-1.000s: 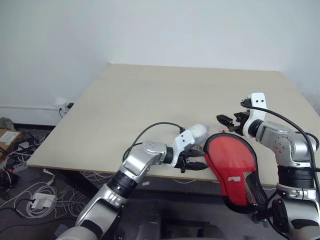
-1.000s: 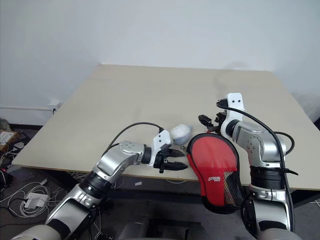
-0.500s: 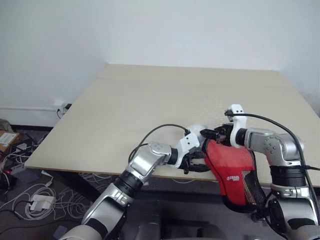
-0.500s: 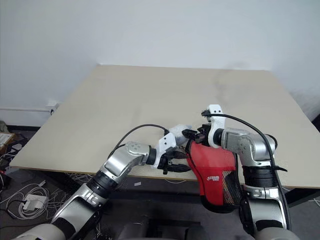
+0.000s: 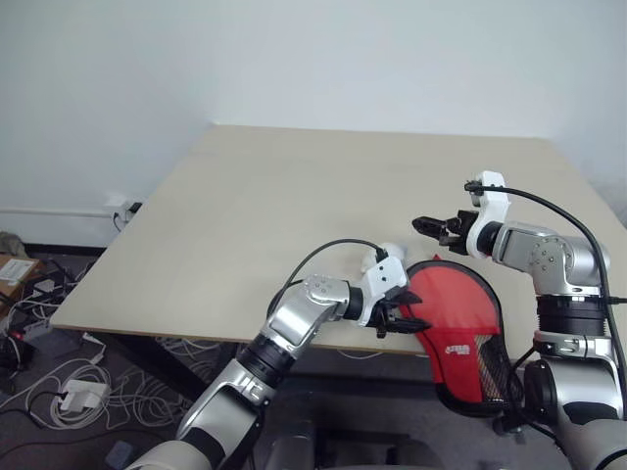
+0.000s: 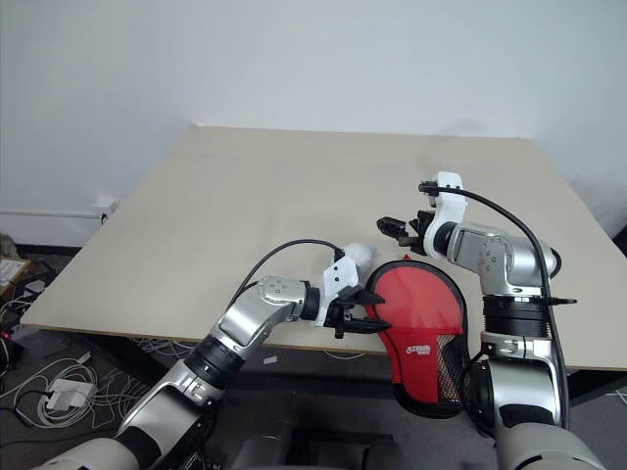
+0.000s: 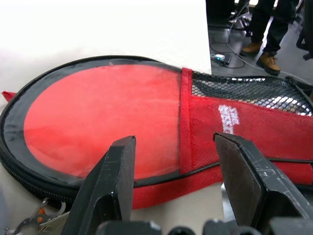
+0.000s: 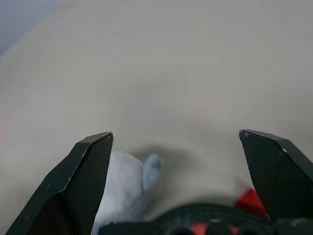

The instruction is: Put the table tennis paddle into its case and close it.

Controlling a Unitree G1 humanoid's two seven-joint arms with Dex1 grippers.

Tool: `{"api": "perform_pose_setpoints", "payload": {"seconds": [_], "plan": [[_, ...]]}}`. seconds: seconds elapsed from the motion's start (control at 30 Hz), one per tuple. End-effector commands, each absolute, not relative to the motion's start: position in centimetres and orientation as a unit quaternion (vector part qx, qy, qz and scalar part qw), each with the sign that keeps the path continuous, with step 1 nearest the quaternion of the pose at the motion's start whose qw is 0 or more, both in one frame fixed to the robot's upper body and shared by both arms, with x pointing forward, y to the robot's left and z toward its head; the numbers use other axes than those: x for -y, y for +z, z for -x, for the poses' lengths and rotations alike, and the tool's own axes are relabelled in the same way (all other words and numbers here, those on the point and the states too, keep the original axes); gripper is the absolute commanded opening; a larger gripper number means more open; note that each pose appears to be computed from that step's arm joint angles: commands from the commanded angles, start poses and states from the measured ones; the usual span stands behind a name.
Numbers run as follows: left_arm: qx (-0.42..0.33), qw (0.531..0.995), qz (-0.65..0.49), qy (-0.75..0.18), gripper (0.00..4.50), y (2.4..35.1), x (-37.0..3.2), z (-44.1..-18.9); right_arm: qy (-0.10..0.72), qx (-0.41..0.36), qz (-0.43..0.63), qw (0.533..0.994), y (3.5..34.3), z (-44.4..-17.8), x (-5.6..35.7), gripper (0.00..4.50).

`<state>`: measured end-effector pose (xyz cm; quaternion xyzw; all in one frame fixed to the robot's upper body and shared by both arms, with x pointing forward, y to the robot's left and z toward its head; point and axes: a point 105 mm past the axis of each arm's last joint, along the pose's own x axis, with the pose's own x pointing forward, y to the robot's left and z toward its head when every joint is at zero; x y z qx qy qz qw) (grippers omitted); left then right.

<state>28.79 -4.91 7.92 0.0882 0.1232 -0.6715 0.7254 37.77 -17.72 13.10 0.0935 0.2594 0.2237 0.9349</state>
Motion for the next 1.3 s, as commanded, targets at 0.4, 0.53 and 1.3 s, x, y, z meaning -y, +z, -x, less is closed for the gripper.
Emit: {"api": "perform_pose_setpoints", "payload": {"seconds": [0.4, 0.53, 1.3], "plan": [[-0.009, 0.804, -0.149, -0.576, 2.65, 16.7, 0.1, -37.7, 0.222, -0.307, -0.022, 0.925, 7.1, -31.9, 18.3, 4.47], [-0.027, 0.814, -0.171, -0.554, 2.65, 15.8, -0.3, -39.3, 0.219, -0.311, 0.010, 0.925, 5.9, -31.4, 18.1, 4.47], [-0.205, 0.770, -0.122, -0.592, 2.65, 8.1, -0.4, -37.9, 0.205, -0.323, 0.044, 0.923, 4.3, -31.4, 18.5, 1.44]]}}
